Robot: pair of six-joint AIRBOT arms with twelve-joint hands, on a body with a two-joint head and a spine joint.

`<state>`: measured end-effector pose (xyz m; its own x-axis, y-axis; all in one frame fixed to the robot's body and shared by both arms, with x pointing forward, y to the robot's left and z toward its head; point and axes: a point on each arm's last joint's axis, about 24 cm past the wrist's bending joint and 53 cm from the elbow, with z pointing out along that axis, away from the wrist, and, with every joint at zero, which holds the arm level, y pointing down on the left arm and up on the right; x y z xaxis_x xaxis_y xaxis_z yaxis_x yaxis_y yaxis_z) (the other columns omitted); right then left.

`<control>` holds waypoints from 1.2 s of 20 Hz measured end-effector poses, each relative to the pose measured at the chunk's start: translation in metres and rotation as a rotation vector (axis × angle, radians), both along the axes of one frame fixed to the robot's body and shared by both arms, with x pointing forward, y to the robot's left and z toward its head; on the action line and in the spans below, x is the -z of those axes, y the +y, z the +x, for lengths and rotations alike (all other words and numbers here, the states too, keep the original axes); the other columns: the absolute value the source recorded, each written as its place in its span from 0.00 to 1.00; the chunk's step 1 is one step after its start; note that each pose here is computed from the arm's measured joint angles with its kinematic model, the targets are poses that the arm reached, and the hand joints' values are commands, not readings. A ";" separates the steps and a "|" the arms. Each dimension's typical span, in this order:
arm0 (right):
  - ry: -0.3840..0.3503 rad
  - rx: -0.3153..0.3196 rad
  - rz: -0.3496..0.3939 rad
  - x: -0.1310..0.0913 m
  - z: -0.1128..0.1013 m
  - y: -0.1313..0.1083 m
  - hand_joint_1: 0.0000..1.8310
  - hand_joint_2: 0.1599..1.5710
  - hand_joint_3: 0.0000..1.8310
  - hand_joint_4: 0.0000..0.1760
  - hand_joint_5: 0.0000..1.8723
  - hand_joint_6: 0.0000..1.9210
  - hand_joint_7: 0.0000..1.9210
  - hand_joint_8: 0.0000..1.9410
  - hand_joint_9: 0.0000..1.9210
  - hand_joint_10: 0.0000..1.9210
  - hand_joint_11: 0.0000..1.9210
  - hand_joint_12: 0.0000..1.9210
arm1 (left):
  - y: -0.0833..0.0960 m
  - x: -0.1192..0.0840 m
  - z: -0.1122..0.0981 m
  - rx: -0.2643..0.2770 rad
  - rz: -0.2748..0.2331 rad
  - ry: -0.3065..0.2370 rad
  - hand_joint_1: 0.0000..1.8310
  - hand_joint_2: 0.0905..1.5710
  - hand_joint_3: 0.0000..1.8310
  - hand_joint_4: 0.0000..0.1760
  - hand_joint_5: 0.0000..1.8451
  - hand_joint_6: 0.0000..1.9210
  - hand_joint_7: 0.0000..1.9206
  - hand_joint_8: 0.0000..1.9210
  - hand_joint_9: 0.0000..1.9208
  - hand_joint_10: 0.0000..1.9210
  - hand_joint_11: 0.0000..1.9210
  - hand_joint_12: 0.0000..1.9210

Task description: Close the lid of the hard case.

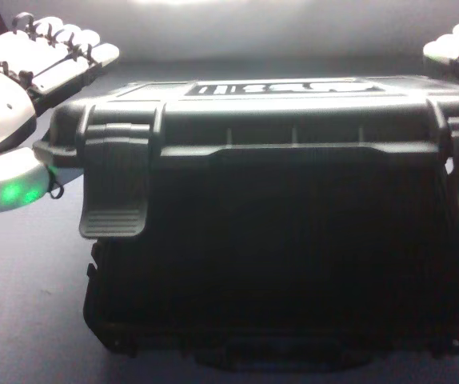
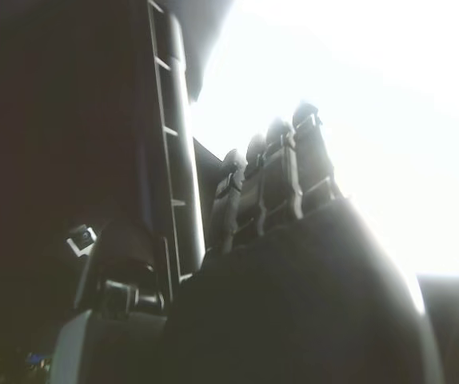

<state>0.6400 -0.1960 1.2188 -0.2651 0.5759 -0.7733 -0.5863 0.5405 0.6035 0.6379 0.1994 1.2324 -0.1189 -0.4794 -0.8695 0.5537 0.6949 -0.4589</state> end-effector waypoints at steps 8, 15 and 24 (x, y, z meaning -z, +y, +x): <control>0.050 -0.006 -0.038 0.017 -0.020 -0.011 0.00 0.93 0.01 0.00 0.03 0.00 0.01 0.00 0.00 0.00 0.01 0.01 | 0.013 0.017 -0.025 -0.005 0.013 0.052 0.00 0.87 0.00 0.00 0.00 0.00 0.00 0.00 0.00 0.00 0.00 0.00; 0.123 0.021 -0.074 0.035 -0.034 -0.028 0.02 0.88 0.00 0.00 0.01 0.00 0.00 0.00 0.00 0.00 0.01 0.01 | 0.037 0.031 -0.044 -0.059 -0.008 0.101 0.01 0.77 0.00 0.00 0.00 0.00 0.00 0.00 0.00 0.00 0.00 0.00; 0.128 0.138 -0.075 0.034 -0.046 -0.076 0.07 0.75 0.00 0.19 0.01 0.00 0.00 0.00 0.00 0.00 0.02 0.01 | 0.066 0.031 -0.057 -0.133 -0.039 0.093 0.03 0.74 0.00 0.00 0.01 0.00 0.00 0.00 0.01 0.00 0.02 0.01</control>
